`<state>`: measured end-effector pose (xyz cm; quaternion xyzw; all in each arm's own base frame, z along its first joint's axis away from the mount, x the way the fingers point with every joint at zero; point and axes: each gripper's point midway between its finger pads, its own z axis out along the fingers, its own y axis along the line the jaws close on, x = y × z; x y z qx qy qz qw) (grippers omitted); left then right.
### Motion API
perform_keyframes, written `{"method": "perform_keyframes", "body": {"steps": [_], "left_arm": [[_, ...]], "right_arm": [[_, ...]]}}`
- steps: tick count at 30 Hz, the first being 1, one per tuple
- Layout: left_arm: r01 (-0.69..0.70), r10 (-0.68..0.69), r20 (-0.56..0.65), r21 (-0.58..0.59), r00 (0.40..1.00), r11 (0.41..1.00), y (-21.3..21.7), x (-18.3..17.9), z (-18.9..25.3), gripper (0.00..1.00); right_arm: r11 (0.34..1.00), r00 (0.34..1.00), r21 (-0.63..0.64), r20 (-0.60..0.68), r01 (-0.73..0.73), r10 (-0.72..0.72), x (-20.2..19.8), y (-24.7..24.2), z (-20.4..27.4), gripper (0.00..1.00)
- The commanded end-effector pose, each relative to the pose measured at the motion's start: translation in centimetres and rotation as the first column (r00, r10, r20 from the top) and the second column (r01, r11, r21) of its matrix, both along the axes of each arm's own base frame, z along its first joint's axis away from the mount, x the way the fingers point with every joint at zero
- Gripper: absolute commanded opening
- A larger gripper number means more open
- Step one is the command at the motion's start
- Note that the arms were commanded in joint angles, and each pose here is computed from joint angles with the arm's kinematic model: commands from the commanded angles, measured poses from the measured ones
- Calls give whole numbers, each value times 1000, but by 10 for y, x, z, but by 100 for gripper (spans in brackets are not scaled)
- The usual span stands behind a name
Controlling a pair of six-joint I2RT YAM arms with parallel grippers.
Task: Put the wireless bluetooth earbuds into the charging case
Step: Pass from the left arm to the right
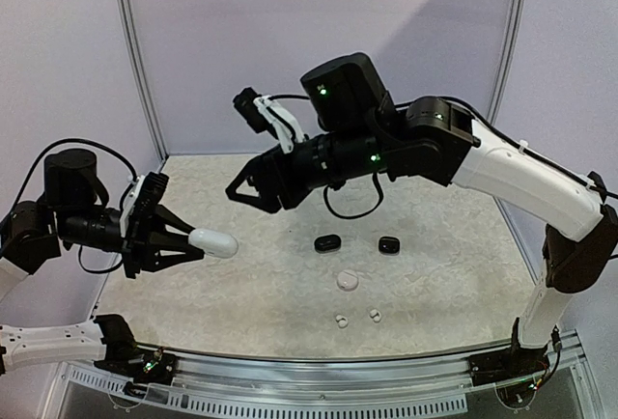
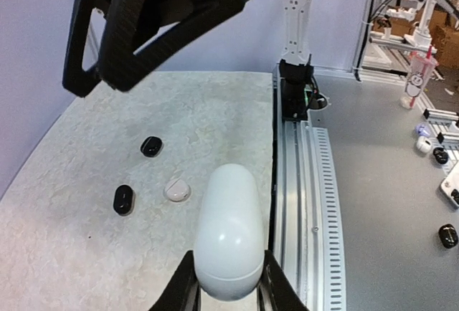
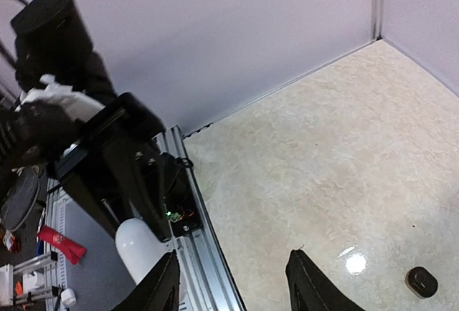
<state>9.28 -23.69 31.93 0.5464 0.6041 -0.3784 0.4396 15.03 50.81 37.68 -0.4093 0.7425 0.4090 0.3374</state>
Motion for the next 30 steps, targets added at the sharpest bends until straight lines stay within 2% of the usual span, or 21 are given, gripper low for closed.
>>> {"method": "perform_keyframes", "body": {"steps": [1, 3, 6, 8, 11, 14, 16, 18, 19, 21, 26, 30], "left_arm": [[-151, 150, 37, 21, 988, 988, 10, 23, -3, 0], [-212, 207, 137, 16, 969, 977, 18, 33, 3, 0], [-321, 306, 380, -25, 873, 947, 36, 55, 14, 0], [-395, 359, 573, -65, 737, 916, 48, 72, 24, 0], [-474, 360, 792, -103, 493, 875, 57, 93, 37, 0], [-503, 261, 935, -110, 241, 857, 54, 105, 46, 0], [-512, 182, 981, -121, 71, 850, 49, 109, 47, 0], [-506, 93, 994, -112, -64, 855, 41, 109, 40, 0], [-506, 59, 993, -104, -105, 856, 37, 109, 34, 0], [-511, 32, 989, -101, -142, 854, 34, 110, 30, 0], [-535, 16, 989, -94, -149, 839, 35, 115, 30, 0], [-534, -18, 986, -72, -163, 843, 33, 115, 24, 0]], "right_arm": [[994, 996, 60, -5, 94, -94, 14, -13, 28, 54], [978, 979, 38, -13, 206, -206, 32, -23, 25, 57], [901, 884, 15, -197, 434, -423, 65, -42, 13, 56], [847, 805, 0, -309, 532, -506, 72, -46, 3, 55], [812, 736, 25, -440, 583, -515, 75, -34, -8, 57], [824, 762, 167, -512, 541, -396, 69, -3, 12, 61], [824, 773, 234, -541, 516, -330, 65, 16, 20, 62], [822, 782, 276, -552, 498, -288, 65, 32, 24, 62], [821, 785, 281, -550, 497, -287, 65, 35, 25, 62], [822, 784, 271, -545, 501, -298, 68, 40, 20, 63], [803, 735, 205, -571, 559, -366, 76, 38, -5, 63], [789, 721, 220, -593, 574, -359, 79, 41, -8, 64]]}}
